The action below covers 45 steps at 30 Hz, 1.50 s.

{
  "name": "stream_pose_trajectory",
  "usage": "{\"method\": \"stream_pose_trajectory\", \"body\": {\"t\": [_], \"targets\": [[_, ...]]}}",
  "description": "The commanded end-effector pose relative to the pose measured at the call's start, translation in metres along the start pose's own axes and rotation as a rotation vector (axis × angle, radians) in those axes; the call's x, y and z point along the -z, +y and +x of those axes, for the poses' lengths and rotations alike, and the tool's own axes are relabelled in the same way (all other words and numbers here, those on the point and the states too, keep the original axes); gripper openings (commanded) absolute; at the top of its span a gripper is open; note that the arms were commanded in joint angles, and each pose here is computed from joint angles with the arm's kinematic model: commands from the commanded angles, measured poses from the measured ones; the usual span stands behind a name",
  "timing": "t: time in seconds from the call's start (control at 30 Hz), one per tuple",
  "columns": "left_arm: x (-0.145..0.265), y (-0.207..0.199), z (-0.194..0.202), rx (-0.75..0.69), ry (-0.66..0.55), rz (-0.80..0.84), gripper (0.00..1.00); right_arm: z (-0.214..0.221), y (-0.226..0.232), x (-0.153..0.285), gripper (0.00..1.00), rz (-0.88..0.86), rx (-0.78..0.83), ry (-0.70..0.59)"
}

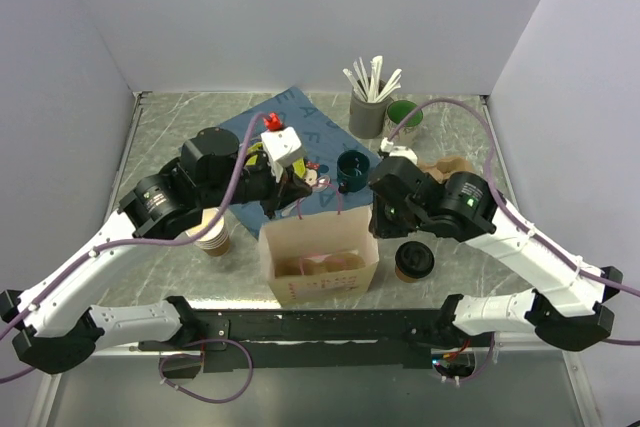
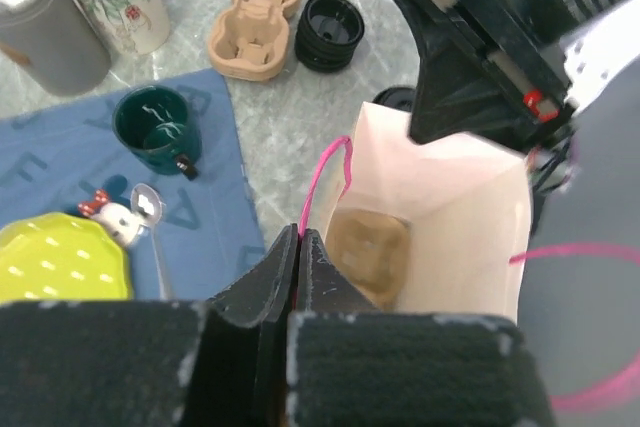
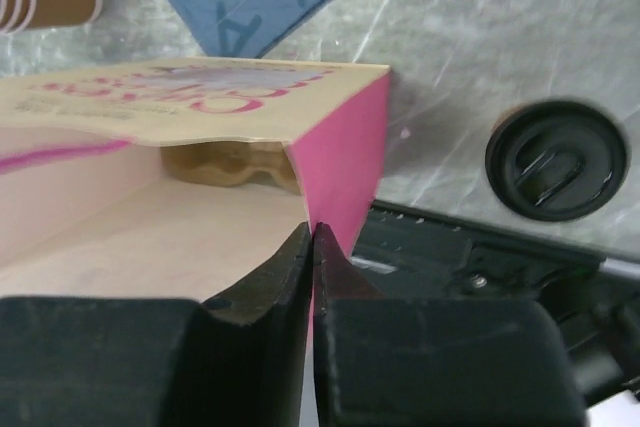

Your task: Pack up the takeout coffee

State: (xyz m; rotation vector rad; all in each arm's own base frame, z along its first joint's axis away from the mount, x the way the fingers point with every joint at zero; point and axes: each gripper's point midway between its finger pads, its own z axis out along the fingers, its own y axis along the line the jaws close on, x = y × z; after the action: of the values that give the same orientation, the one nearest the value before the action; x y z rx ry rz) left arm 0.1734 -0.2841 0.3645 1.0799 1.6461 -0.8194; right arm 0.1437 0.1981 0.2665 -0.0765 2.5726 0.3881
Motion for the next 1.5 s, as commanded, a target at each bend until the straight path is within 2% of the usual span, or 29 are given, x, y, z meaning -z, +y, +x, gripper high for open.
{"method": "stream_pose_trajectory", "body": {"t": [0.0, 0.1, 0.13, 0.17, 0.23, 0.3, 0.47, 0.5, 0.6, 0.67, 0.73, 0.83, 0.9, 0.97, 1.0, 1.13, 1.17, 1.27, 1.3, 1.33, 1.47], "targets": [[0.011, -0.004, -0.030, 0.243, -0.072, -0.048, 0.01, -0.035, 0.005, 0.011, 0.08, -0.064, 0.197, -0.103], [0.018, -0.018, -0.030, 0.378, -0.079, -0.012, 0.01, -0.046, 0.007, 0.007, 0.03, -0.099, 0.331, -0.108], [0.021, -0.021, -0.029, 0.399, -0.083, -0.005, 0.05, -0.048, 0.012, 0.007, 0.02, -0.134, 0.366, -0.108], [0.023, -0.024, -0.025, 0.441, -0.077, 0.000, 0.27, -0.053, 0.018, 0.006, 0.01, -0.166, 0.397, -0.120], [0.037, -0.026, -0.029, 0.455, -0.113, -0.008, 0.55, -0.064, 0.020, 0.007, 0.01, -0.204, 0.503, -0.144], [0.054, -0.025, -0.035, 0.427, -0.146, -0.035, 0.59, -0.065, 0.029, 0.006, 0.00, -0.282, 0.624, -0.125], [0.085, 0.042, -0.040, 0.376, -0.165, -0.438, 0.74, -0.075, 0.044, -0.005, 0.00, -0.348, 0.819, -0.069], [0.081, 0.051, -0.032, 0.371, -0.127, -0.484, 0.76, -0.076, 0.047, -0.007, 0.00, -0.366, 0.859, -0.064], [0.074, 0.079, -0.019, 0.371, -0.060, -0.600, 0.76, -0.090, 0.056, -0.017, 0.00, -0.353, 0.892, -0.064], [0.068, 0.083, -0.022, 0.370, -0.050, -0.583, 0.76, -0.101, 0.064, -0.018, 0.05, -0.362, 0.898, -0.085], [0.060, 0.091, -0.024, 0.372, -0.040, -0.575, 0.77, -0.111, 0.070, -0.019, 0.19, -0.367, 0.898, -0.117], [0.047, 0.098, -0.027, 0.326, -0.038, -0.519, 0.76, -0.123, 0.074, -0.017, 0.33, -0.355, 0.871, -0.146], [0.037, 0.101, -0.028, 0.268, -0.025, -0.493, 0.74, -0.130, 0.074, -0.016, 0.45, -0.339, 0.808, -0.161], [0.029, 0.102, -0.037, 0.217, -0.048, -0.464, 0.73, -0.137, 0.070, -0.011, 0.49, -0.299, 0.713, -0.182], [0.018, 0.088, -0.040, 0.189, -0.050, -0.355, 0.73, -0.138, 0.067, -0.009, 0.55, -0.276, 0.670, -0.187], [0.003, 0.088, -0.047, 0.028, -0.050, -0.280, 0.72, -0.140, 0.046, 0.009, 0.59, -0.187, 0.449, -0.243], [-0.003, 0.090, -0.048, -0.007, -0.049, -0.263, 0.69, -0.142, 0.037, 0.012, 0.61, -0.143, 0.360, -0.263], [-0.015, 0.084, -0.046, -0.155, -0.034, -0.169, 0.64, -0.129, 0.020, 0.025, 0.64, -0.114, 0.246, -0.284], [-0.018, 0.082, -0.047, -0.191, -0.036, -0.144, 0.64, -0.122, 0.013, 0.022, 0.64, -0.101, 0.230, -0.271], [-0.019, 0.082, -0.049, -0.258, -0.036, -0.129, 0.65, -0.119, 0.007, 0.036, 0.64, -0.114, 0.208, -0.308], [-0.036, 0.084, -0.046, -0.360, -0.001, -0.058, 0.68, -0.101, -0.015, 0.057, 0.64, -0.121, 0.128, -0.361]]}}
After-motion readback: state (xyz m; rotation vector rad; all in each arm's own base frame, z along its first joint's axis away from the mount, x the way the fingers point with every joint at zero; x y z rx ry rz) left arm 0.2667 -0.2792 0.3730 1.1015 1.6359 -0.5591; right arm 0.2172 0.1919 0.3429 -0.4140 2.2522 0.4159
